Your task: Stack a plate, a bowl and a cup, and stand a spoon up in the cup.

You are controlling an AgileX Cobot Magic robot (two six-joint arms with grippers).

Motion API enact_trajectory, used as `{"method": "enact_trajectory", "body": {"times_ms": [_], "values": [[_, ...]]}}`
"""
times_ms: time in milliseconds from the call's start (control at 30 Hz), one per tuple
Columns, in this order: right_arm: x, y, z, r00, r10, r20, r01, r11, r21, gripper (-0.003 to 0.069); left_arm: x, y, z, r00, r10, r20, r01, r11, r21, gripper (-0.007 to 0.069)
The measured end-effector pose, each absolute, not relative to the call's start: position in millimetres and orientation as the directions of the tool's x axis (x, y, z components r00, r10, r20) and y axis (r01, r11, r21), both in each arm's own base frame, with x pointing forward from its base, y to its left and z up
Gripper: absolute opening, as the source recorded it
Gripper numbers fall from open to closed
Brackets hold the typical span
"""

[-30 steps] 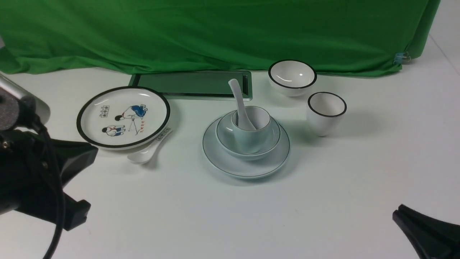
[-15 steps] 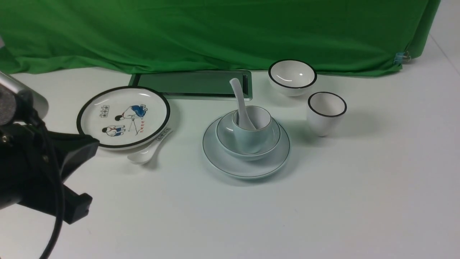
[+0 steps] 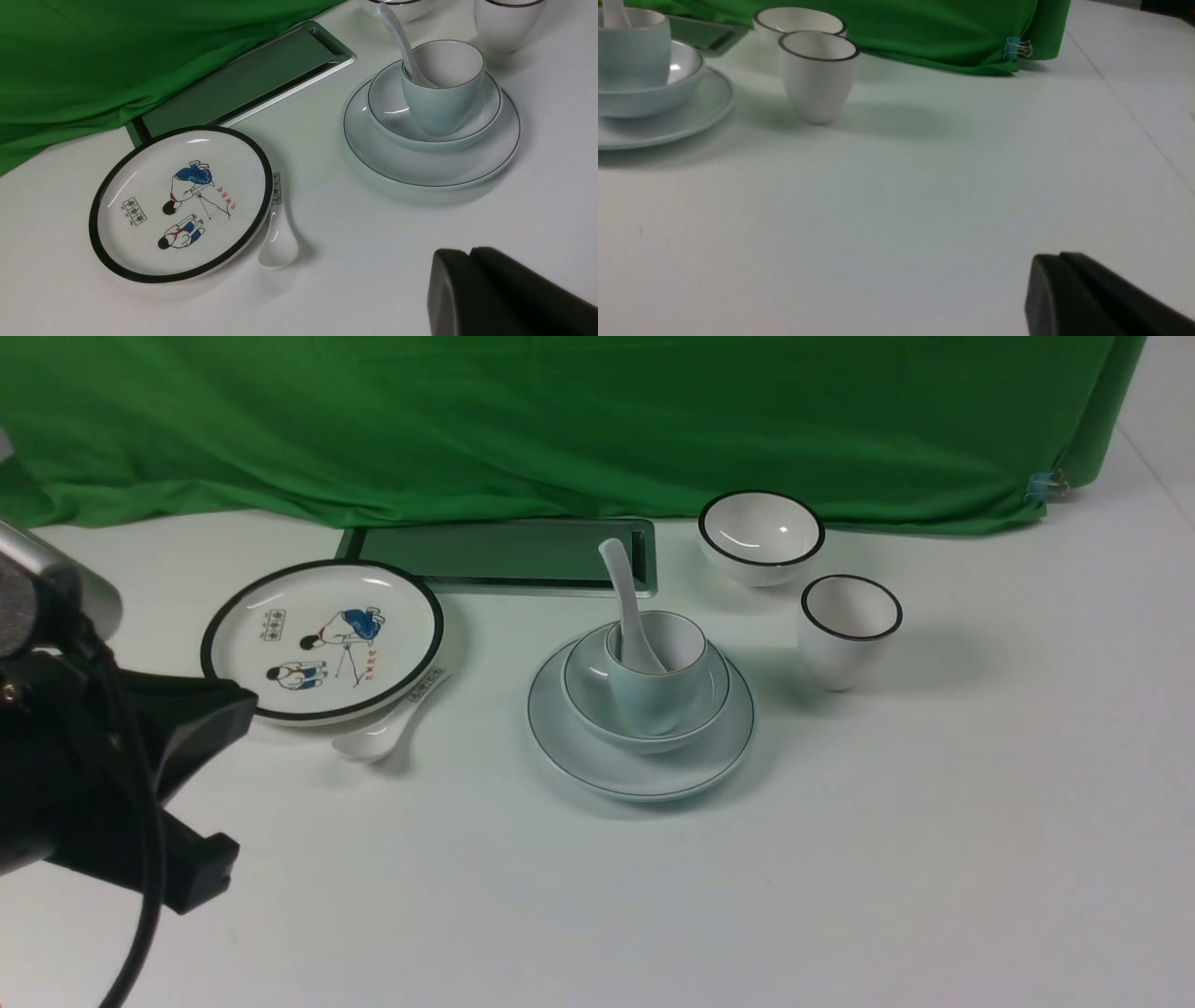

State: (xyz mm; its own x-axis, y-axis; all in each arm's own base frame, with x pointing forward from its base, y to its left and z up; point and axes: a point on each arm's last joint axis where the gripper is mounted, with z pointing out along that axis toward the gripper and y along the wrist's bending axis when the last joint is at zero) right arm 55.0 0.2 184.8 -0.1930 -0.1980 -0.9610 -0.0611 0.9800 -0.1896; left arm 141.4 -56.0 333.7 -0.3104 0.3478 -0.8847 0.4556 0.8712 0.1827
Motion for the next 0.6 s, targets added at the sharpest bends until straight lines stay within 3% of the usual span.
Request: {"method": "enact_trajectory", "body": {"times_ms": [600], "values": [[54.6,-0.1,183.2,-0.212,-0.191,-0.959,-0.059,0.981,-0.182,0.0037,141.6,-56.0,334.2,-0.304,0.349,-0.886,0.455,0.870,0.187,-0.0031]]}}
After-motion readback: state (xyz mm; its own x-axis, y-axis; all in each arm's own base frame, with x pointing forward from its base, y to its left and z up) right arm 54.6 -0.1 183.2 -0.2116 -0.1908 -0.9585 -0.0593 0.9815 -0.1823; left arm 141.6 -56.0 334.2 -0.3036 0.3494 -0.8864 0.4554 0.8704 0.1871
